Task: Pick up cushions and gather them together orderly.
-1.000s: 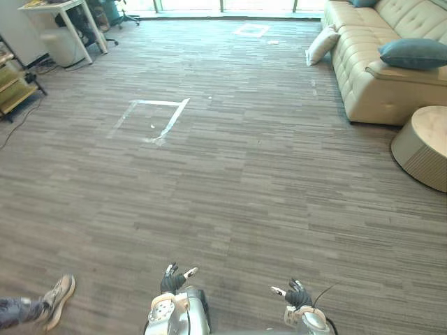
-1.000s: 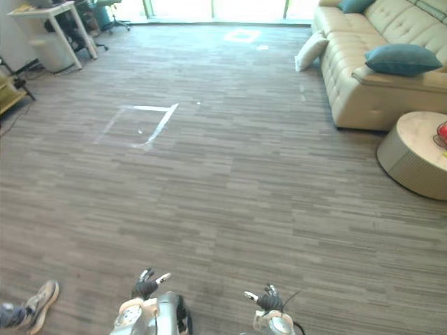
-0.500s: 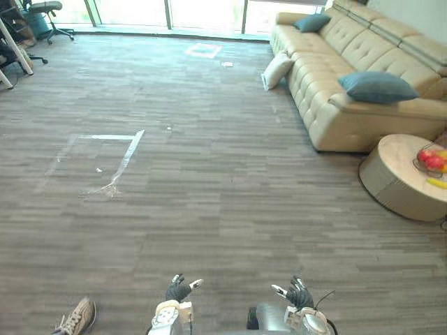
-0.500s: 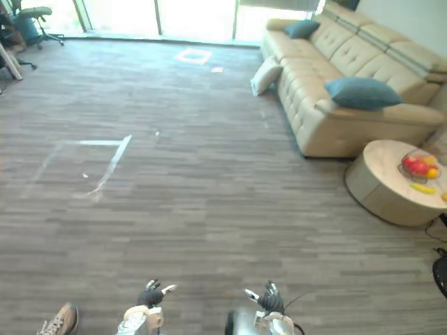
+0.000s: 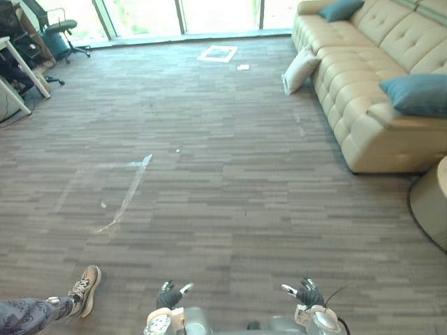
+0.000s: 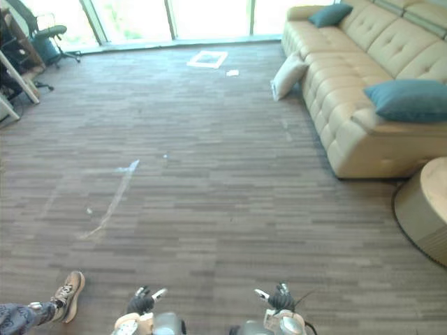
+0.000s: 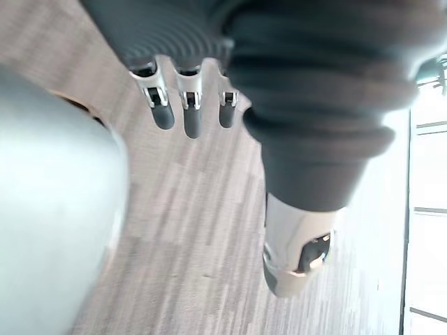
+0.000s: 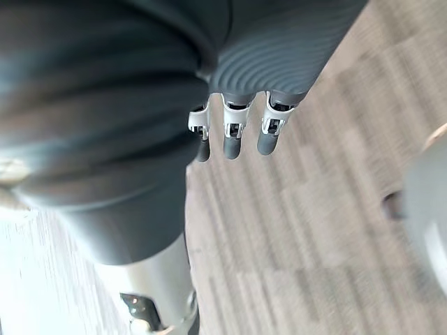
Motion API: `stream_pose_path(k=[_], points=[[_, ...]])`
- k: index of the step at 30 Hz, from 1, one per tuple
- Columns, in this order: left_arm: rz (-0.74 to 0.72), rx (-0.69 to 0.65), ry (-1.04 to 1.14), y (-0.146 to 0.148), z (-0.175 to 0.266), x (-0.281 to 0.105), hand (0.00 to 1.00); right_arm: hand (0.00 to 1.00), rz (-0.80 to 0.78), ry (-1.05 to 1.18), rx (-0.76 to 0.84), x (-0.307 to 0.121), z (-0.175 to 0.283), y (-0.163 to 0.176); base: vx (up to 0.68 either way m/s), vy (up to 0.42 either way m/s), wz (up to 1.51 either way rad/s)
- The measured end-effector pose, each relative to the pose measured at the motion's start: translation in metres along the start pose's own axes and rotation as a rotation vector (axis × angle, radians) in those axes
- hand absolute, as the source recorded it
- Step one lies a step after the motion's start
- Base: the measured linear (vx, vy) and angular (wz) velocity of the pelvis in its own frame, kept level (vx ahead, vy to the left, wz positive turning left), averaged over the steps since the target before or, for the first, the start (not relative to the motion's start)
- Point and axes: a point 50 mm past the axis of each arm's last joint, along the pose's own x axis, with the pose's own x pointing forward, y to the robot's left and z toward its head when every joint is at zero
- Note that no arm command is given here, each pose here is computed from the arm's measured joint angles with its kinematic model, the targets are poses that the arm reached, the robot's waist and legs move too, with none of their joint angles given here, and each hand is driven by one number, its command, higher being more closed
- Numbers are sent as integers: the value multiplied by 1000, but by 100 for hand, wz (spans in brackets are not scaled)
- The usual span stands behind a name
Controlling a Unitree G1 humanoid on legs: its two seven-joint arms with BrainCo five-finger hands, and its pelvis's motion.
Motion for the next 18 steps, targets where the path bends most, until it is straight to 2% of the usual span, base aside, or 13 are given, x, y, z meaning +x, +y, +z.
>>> stream_pose_path(k=[5,10,14,18], points=[[6,13,-16,6,5,2,0,0,1,43,-4,0,-8,2,754,198,-66],[15,59,-16,15,13,8,0,0,-35,88,47,-10,-29,-6,790,278,4],[-45,80,18,-3,6,8,0,0,-61,32,47,-14,-24,-18,615,121,3],[-107,92,43,-25,1,7,0,0,-73,-17,67,-13,-15,-20,638,-38,40]])
